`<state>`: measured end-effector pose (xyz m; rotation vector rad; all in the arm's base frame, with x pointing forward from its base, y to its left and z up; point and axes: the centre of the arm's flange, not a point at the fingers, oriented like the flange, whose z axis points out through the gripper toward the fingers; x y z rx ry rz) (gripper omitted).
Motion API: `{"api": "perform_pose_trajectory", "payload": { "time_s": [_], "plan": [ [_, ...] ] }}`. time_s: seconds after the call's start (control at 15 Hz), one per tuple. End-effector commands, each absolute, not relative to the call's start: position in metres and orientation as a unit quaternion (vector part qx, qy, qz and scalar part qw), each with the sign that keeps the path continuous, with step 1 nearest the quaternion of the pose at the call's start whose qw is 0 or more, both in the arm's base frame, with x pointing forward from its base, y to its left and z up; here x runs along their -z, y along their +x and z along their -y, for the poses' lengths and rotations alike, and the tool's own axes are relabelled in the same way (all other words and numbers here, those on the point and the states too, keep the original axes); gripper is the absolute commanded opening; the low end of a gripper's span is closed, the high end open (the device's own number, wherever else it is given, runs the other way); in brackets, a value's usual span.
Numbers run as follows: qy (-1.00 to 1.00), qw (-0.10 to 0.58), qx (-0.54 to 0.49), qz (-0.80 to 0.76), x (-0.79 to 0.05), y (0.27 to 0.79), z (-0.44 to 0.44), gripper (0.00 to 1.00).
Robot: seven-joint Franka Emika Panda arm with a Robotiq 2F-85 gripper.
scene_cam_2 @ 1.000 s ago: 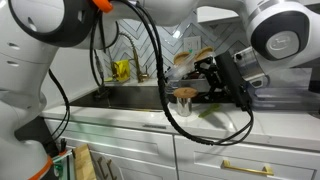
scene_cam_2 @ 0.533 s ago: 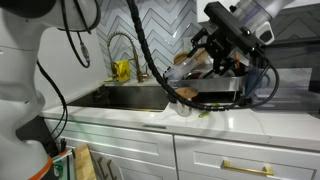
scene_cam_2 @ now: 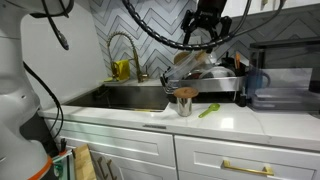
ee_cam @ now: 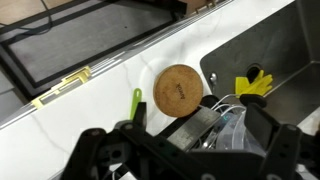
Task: Remove the metal cup from the teacup pad and put it on the counter top, pick up the teacup pad on the counter top and put it on top of the metal cup
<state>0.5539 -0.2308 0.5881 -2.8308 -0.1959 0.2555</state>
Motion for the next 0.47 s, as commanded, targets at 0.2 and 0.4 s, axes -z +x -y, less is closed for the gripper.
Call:
{"api": "perform_pose_trajectory", "payload": {
  "time_s": [0.2,0.4],
  "plan": [
    [-0.988,0.099,-0.091,0.072,-0.5903,0.5575,0.2150,1.00],
    [-0.988,0.099,-0.092,0.070,-0.5884,0.5565,0.2172,1.00]
  ]
}}
